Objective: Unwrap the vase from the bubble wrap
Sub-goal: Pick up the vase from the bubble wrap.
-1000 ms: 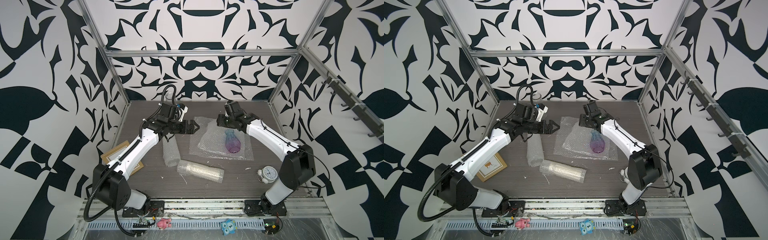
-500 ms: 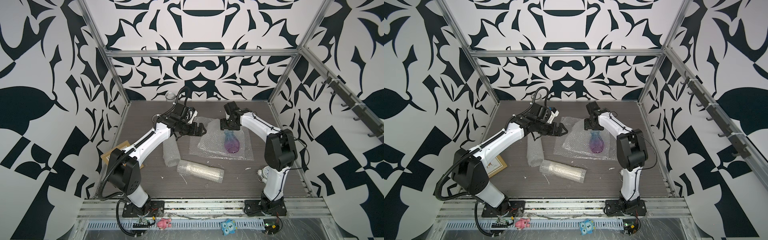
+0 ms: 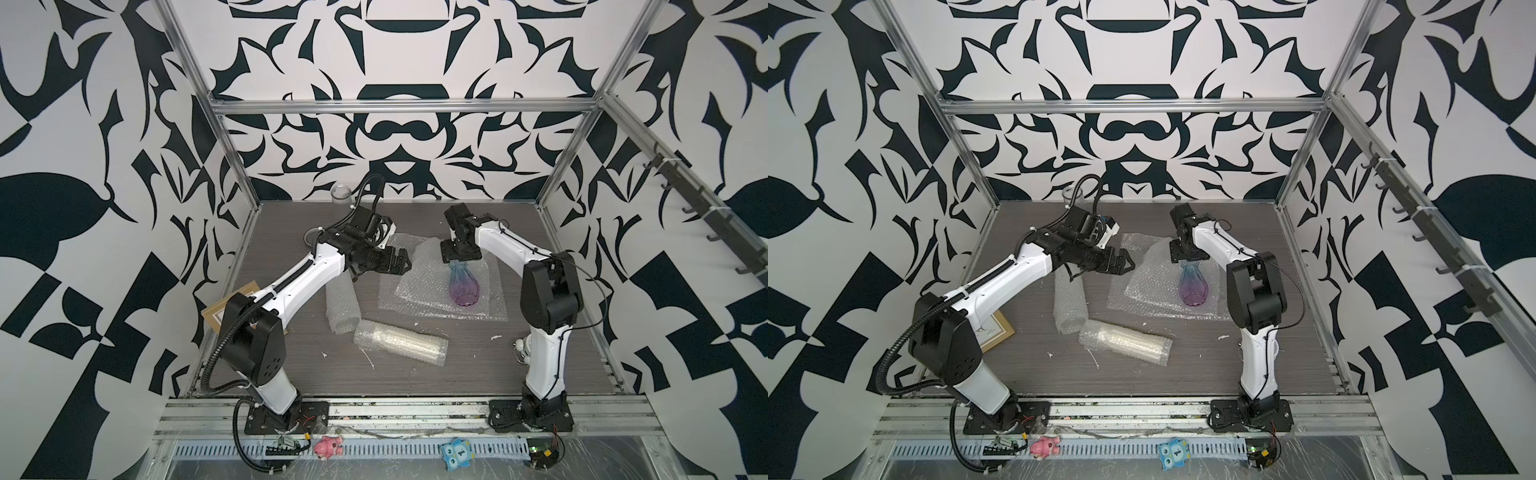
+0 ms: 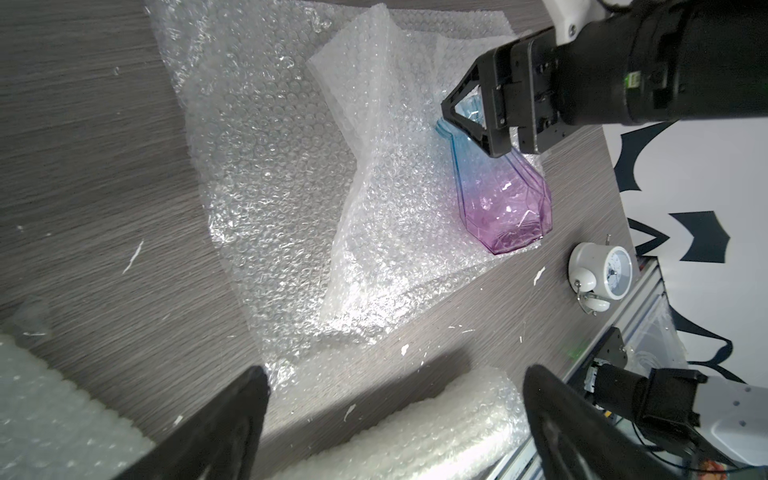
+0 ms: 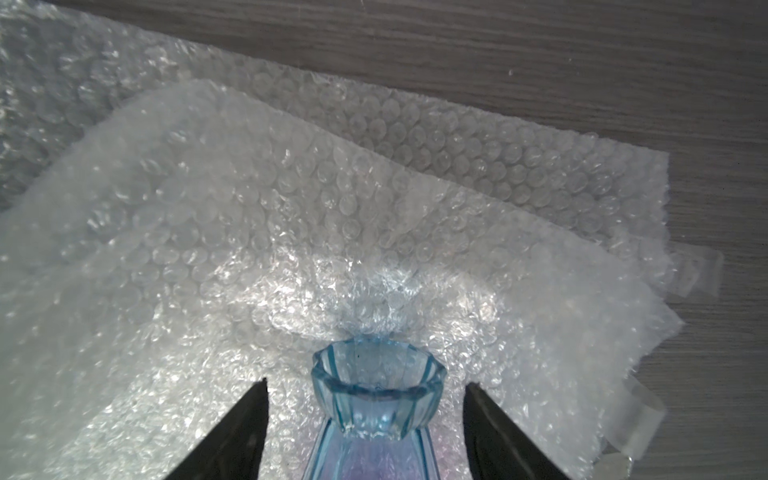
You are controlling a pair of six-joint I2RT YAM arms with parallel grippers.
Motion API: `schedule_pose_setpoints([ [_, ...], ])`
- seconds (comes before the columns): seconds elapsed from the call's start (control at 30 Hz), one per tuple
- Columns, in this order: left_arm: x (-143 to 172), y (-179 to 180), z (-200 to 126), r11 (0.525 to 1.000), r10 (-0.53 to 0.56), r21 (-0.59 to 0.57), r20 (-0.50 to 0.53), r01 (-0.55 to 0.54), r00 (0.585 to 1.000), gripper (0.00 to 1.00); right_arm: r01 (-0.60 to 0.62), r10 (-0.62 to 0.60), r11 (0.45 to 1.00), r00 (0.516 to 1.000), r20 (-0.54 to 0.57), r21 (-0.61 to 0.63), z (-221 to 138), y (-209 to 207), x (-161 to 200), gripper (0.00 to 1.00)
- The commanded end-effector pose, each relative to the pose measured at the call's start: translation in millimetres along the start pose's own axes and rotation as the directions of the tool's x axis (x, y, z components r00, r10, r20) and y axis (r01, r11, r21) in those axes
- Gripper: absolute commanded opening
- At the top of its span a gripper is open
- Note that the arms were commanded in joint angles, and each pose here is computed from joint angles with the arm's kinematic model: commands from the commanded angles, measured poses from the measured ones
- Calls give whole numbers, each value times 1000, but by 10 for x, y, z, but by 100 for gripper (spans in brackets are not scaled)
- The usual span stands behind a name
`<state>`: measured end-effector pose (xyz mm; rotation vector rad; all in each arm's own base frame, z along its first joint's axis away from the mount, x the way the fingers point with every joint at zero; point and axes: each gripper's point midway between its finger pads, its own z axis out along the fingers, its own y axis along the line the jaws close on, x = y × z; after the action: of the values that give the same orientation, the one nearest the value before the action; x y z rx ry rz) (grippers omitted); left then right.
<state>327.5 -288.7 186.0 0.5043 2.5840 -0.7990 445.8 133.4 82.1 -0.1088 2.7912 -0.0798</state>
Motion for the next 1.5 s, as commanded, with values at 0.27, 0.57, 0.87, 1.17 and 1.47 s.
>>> schedule_pose_setpoints([
  [0.27, 25, -147, -67, 989, 115, -86, -36, -118, 993, 99, 24, -24, 1000, 999, -36, 6, 38, -19, -48, 75],
  [0.57, 126, -153, -25, 970, 200, -131, -62, -206, 978, 99, 13, -12, 1000, 995, -94, 9, 236, -39, -14, 74],
  [0.87, 192, -183, -20, 973, 204, -97, -54, -209, 977, 99, 10, -9, 1000, 990, -143, 5, 335, -53, 55, 71],
  [1.17, 181, -240, -141, 972, 218, -84, -15, -218, 976, 99, 2, -2, 1000, 992, -125, -1, 194, -59, -34, 55],
  [1.47, 165, -258, -201, 972, 220, -85, 3, -219, 975, 99, -40, 40, 999, 999, 10, -3, -282, -137, -126, 45],
])
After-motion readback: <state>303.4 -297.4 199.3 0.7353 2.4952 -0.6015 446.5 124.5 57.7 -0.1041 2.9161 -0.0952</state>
